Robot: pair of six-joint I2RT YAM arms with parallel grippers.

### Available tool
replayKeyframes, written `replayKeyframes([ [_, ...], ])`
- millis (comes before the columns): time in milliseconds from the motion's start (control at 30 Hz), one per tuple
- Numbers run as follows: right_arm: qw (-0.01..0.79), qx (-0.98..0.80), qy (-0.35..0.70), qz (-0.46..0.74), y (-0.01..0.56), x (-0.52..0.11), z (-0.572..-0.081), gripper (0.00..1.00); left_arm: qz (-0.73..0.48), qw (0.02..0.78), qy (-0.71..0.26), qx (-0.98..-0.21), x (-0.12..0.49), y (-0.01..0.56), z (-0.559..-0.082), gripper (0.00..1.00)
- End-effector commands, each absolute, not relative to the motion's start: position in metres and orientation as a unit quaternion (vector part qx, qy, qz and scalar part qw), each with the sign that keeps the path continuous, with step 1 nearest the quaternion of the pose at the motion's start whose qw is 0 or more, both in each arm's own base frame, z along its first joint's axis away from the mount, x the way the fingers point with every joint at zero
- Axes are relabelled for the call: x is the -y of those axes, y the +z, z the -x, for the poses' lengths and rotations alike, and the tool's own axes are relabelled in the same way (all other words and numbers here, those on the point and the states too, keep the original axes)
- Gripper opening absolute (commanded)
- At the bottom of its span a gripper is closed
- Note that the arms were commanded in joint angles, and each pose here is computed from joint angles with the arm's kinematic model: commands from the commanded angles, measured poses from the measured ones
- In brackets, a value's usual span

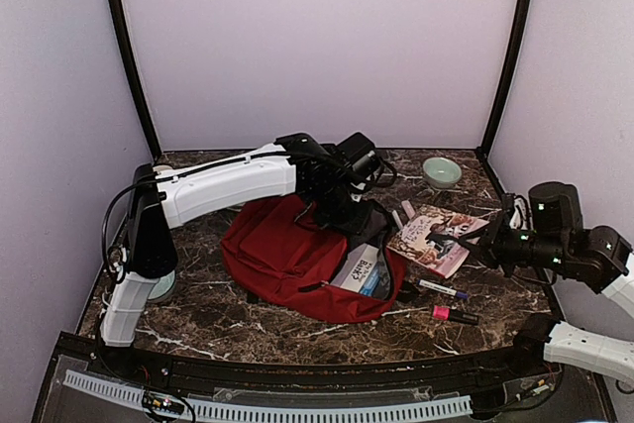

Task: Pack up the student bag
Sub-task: Pick up the largest pocket of the bag from the student bag, then place the book in the largest pocket of the bag.

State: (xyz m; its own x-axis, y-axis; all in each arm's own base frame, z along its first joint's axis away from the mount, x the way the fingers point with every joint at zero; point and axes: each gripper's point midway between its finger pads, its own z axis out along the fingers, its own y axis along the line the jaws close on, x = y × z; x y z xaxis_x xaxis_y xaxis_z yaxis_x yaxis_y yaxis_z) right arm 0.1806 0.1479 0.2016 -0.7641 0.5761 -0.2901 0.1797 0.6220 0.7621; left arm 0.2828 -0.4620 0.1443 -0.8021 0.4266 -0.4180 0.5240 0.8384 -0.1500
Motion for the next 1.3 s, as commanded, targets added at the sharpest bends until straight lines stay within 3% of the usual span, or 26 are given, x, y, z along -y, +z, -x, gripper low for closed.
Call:
replayKeyframes([
  [0,0.284,-0.844,0.409,-0.197,0.229,-0.154,-0.182,0.00,-0.242,0.210,-0.179,-0.930,0.479,0.170,-0.287,0.00],
  [733,0.206,-0.859,0.454,-0.119,0.235,-0.183,-0.154,0.00,-0.235,0.188,-0.258,-0.918,0.490,0.196,-0.286,0.00],
  [1267,0.166,-0.870,0.446,-0.131,0.193,-0.215,-0.187,0.00,-0.239,0.188,-0.313,-0.900,0.492,0.234,-0.271,0.00],
])
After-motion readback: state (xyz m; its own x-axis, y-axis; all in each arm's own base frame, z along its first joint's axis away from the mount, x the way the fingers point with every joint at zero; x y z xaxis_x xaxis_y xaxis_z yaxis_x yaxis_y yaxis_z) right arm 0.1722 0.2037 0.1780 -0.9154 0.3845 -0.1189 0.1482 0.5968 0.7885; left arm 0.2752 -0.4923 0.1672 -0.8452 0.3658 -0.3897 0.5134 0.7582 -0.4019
